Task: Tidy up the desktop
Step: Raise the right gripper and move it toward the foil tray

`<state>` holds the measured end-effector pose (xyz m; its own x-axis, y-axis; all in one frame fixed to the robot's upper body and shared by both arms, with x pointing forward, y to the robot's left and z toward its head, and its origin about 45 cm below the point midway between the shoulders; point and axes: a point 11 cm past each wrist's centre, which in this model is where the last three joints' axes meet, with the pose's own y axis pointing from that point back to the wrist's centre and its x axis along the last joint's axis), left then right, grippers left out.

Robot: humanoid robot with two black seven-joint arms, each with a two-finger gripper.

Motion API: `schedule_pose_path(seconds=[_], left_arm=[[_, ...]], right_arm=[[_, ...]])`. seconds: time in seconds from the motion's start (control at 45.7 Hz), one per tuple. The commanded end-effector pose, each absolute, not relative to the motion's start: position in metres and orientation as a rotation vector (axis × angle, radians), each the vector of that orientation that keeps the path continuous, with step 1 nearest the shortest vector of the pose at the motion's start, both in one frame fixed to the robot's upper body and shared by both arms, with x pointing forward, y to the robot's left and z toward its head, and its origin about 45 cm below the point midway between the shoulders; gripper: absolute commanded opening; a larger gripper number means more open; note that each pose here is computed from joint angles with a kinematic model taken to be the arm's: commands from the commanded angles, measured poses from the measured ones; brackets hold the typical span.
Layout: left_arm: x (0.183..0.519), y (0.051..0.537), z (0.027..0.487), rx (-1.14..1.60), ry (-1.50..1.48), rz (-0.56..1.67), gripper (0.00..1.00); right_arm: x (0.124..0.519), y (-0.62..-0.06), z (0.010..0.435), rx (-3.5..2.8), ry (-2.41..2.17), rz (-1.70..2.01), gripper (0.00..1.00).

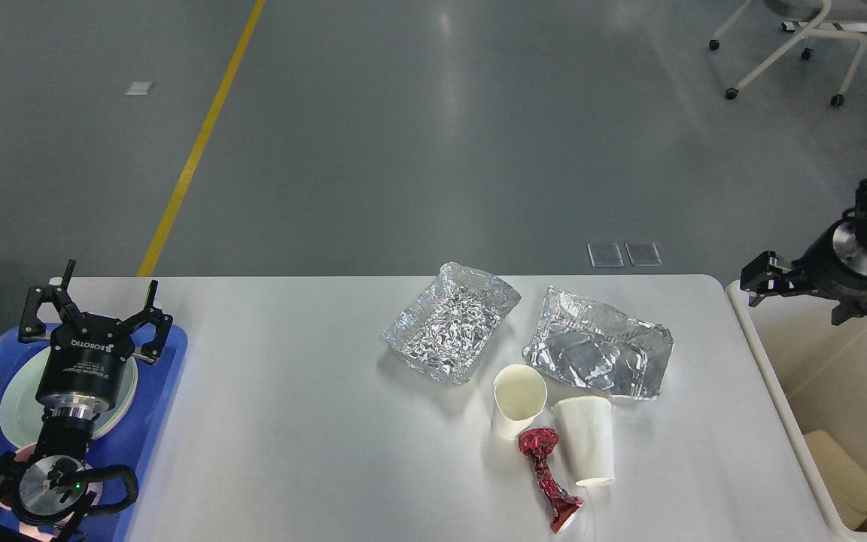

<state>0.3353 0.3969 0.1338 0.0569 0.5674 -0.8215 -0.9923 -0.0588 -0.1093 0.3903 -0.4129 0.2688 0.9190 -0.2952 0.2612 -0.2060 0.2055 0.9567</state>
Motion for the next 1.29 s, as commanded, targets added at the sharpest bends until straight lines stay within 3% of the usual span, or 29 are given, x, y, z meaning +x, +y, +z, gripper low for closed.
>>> schedule_pose_path(seconds=[0.0,0.35,0.591,0.963,1.27], left_arm=[[0.335,0.397,0.134,-0.856,0.654,1.434,0.96],[0.335,0.397,0.134,-0.856,0.654,1.434,0.96],[0.335,0.397,0.134,-0.856,0.654,1.434,0.96],[0.335,0.397,0.134,-0.856,0.654,1.434,0.96],[0.335,0.397,0.134,-0.856,0.654,1.434,0.96]], right_arm=[[0.384,-0.39,0.303,1.386,-0.362,-0.046,1.0],[0.342,-0.303,0.391,1.481,-0.257,0.099,1.0],[0.31,-0.255,0.419,1.506,-0.18,0.145,1.0],[0.311,-0.239,0.415,1.489,-0.146,0.16,1.0],[0.335,-0.253,0.366,1.492,-0.205,0.129,1.0]])
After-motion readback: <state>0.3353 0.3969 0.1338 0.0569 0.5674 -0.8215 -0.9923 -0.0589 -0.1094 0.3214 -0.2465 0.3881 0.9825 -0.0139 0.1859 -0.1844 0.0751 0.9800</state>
